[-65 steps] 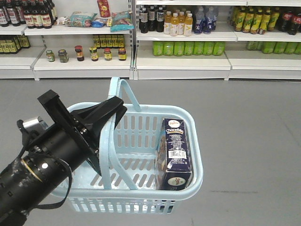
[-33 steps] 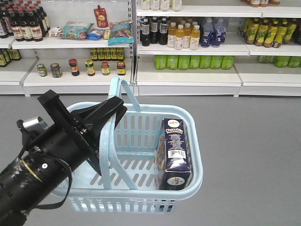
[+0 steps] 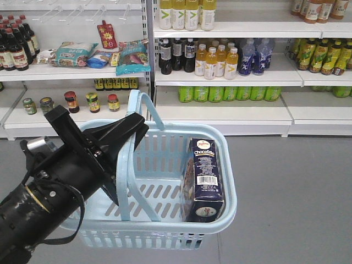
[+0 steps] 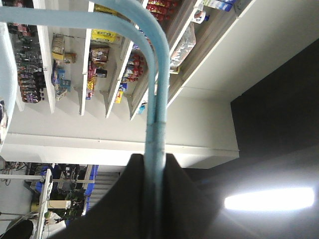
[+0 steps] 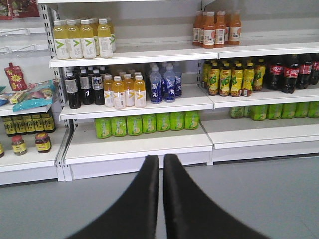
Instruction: Left arm holds basket, right arm returns cookies
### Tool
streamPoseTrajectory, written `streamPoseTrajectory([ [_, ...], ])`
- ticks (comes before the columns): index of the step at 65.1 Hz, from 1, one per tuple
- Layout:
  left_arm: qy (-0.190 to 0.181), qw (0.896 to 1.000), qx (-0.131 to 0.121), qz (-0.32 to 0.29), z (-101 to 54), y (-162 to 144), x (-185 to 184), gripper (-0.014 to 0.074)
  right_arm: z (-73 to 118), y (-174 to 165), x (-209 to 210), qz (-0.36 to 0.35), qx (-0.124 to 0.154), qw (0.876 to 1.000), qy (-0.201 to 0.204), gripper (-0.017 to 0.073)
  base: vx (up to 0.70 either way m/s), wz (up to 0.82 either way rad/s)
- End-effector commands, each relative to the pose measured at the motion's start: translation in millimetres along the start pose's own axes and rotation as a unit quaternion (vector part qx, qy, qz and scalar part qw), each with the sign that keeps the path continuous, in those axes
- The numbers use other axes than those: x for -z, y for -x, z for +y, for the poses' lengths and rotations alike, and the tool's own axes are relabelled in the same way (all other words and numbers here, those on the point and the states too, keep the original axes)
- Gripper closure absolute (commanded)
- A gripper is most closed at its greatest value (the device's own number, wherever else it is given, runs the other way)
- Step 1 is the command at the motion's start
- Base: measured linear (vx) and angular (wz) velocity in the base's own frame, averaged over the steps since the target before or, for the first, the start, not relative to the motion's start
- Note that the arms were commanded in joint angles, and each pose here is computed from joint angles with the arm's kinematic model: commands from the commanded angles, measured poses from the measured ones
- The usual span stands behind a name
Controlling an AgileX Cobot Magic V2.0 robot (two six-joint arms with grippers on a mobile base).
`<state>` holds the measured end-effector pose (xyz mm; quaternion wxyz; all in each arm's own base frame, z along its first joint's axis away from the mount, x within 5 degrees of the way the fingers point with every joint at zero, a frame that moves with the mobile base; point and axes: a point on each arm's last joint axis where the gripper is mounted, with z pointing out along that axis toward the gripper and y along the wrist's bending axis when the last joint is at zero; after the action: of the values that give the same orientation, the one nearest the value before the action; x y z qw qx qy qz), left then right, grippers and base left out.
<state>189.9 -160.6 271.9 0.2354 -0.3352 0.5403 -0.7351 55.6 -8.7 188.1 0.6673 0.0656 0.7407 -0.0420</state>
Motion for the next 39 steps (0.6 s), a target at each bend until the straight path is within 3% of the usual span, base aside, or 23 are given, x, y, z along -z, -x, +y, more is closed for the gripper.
streamPoseTrajectory([
  [1, -0.097, 0.995, 0.005, 0.026, -28.1, -8.4, -0.4, 0.0596, 0.0, 1.7, -0.2, -0.032, 0.006, 0.999, 0.0, 0.0566, 0.52, -0.04],
  [39, -0.097, 0.995, 0.005, 0.026, -28.1, -8.4, -0.4, 0.0596, 0.0, 1.7, -0.2, -0.032, 0.006, 0.999, 0.0, 0.0566, 0.51, -0.02],
])
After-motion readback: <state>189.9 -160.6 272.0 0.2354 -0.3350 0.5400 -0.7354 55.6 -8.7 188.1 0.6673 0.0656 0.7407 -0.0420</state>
